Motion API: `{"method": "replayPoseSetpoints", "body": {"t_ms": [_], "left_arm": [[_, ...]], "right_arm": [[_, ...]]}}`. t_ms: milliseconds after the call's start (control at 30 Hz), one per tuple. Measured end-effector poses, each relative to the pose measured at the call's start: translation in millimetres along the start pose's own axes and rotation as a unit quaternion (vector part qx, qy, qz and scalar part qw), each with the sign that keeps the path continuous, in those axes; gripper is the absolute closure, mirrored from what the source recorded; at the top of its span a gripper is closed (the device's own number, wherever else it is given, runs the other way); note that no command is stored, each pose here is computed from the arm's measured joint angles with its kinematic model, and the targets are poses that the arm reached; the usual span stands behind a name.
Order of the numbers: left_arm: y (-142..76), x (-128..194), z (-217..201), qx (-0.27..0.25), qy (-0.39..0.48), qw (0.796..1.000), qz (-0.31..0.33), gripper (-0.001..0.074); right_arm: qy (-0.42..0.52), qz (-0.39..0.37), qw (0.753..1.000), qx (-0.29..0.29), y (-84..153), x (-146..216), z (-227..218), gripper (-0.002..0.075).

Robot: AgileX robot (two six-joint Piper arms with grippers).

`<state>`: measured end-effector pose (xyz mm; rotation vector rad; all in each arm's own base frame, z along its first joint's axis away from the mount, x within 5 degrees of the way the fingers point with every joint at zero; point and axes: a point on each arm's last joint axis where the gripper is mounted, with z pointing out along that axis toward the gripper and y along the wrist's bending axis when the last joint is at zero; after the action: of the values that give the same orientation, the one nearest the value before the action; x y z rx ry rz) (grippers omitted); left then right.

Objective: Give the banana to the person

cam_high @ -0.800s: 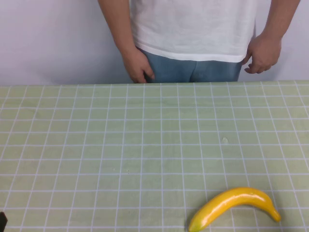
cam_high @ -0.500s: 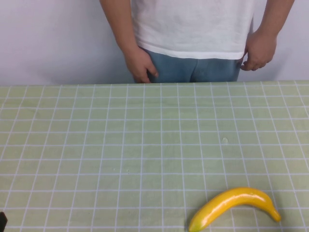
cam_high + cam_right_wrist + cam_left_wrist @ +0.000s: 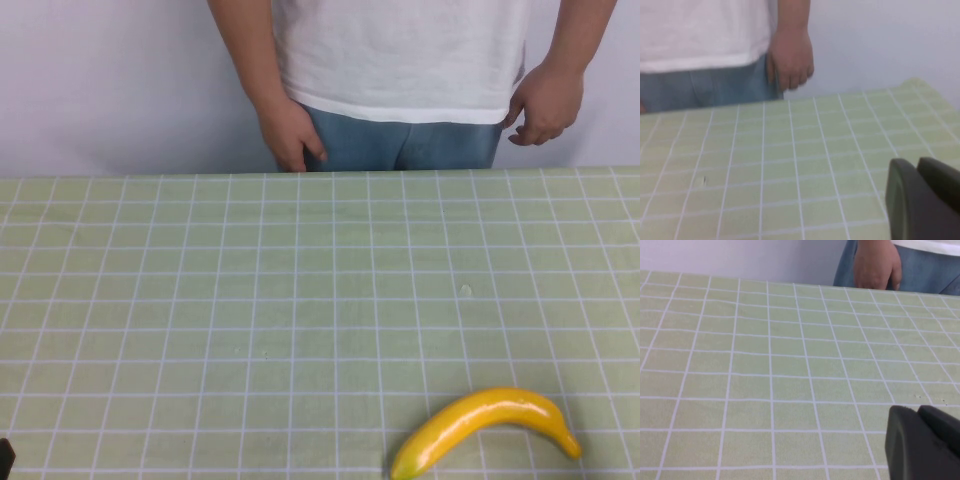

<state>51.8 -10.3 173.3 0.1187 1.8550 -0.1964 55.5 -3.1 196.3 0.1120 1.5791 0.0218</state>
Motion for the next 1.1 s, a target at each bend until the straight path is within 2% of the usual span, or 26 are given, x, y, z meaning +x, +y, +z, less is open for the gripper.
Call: {"method": "replayPoseSetpoints", "body": {"t_ms": [267,567,667,767,867,1000,1100], "left_arm": [[0,0,0,0.000,0.000,1.000,0.000,0.0732],[0,0,0,0.000,0.000,1.000,0.000,0.0732],[0,0,0,0.000,0.000,1.000,0.000,0.0732],[0,0,0,0.000,0.000,1.000,0.000,0.0732],[0,0,0,0.000,0.000,1.000,0.000,0.0732],[0,0,0,0.000,0.000,1.000,0.000,0.0732],[0,0,0,0.000,0.000,1.000,0.000,0.0732]], "right_arm": [[-0.110,0.001,0.994,-0.007,1,-20,-2,0.0733],[-0.136,0.008,0.991,-0.009,1,-24,-3,0.0733],[-0.227,0.019,0.974,-0.013,2,-40,-9,0.0733],[-0.343,0.043,0.938,-0.015,0,-62,-22,0.0733],[-0.384,0.051,0.922,-0.013,1,-89,-32,0.0733],[-0.312,0.047,0.949,-0.021,7,-120,-34,0.0733],[-0.204,0.040,0.978,-0.023,11,-140,-26,0.0733]]}}
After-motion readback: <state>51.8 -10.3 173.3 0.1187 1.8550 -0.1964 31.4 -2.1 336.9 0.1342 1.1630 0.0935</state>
